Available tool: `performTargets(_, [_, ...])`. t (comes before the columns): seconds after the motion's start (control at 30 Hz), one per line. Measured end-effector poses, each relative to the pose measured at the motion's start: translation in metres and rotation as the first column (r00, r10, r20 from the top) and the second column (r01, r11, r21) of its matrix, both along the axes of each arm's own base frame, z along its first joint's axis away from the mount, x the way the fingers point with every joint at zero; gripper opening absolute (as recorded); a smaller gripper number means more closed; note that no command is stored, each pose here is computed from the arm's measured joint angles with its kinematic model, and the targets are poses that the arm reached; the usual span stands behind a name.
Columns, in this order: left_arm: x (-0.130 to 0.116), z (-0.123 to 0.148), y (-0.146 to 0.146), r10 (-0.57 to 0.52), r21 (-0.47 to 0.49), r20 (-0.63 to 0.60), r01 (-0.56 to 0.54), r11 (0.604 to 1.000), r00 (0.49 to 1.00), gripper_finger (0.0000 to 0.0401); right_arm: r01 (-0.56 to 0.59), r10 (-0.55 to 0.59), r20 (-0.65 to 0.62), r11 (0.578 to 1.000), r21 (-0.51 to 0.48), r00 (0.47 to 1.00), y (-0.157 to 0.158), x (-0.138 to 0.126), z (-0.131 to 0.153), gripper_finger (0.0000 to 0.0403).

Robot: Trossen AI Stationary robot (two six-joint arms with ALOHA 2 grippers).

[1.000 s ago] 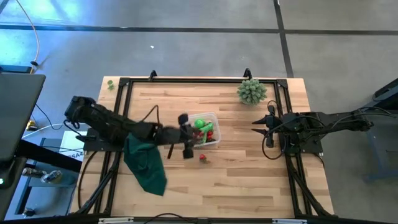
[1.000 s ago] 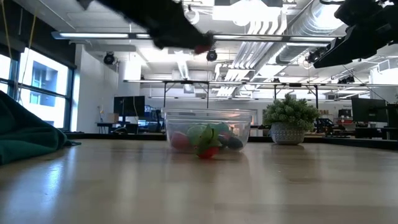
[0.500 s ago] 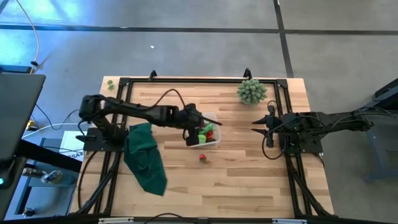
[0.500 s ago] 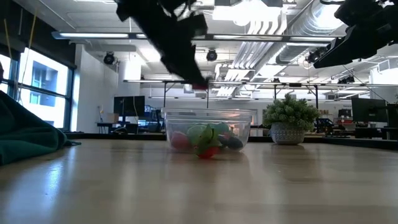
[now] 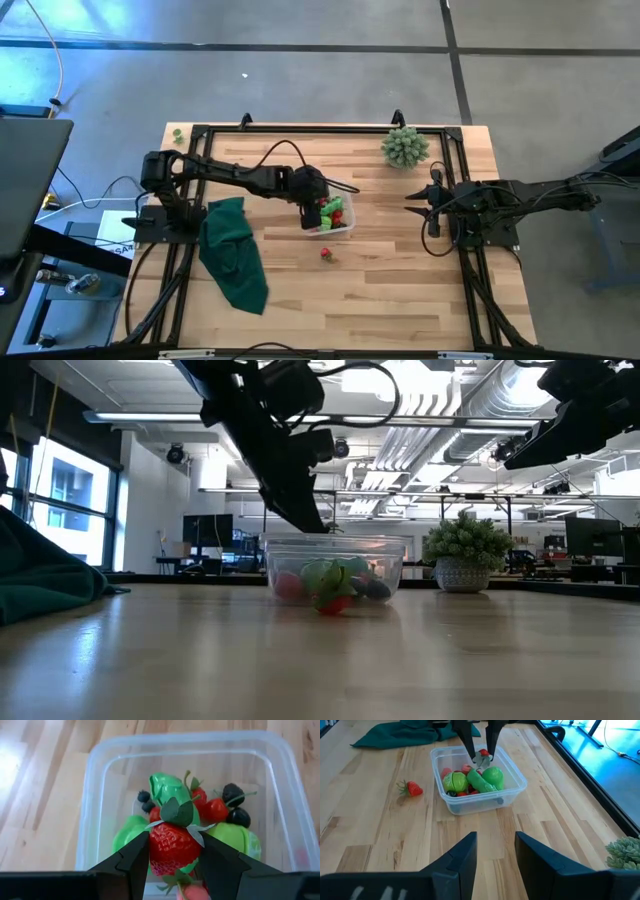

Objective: Pick and placing Produce into tupperware
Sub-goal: Put the strawberry into the transparent bin

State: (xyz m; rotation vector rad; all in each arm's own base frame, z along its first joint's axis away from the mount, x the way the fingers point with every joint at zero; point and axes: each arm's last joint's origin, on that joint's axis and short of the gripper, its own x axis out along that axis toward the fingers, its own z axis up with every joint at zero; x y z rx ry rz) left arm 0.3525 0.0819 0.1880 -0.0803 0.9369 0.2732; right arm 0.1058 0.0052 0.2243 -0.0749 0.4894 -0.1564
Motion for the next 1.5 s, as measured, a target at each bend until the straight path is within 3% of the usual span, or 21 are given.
performTargets(0.9, [0.0, 0.0, 0.0, 0.041, -0.029, 0.005, -0.041, 0.999, 0.999, 0.0153, 0.0, 0.0, 0.0, 1.0, 0.0, 1.0, 0.0, 0.0, 0.0, 0.0123])
performTargets(1.27, [-0.001, -0.001, 0.0, 0.013, -0.009, -0.017, -0.013, 1.0, 1.0, 0.0245, 0.0, 0.0, 0.0, 1.0, 0.0, 1.0, 0.0, 0.0, 0.0, 0.0123])
performTargets(1.5, [-0.004, 0.023, -0.001, -0.005, 0.017, 0.086, 0.004, 1.0, 0.996, 0.0259, 0.0, 0.0, 0.0, 1.0, 0.0, 1.0, 0.0, 0.0, 0.0, 0.0123])
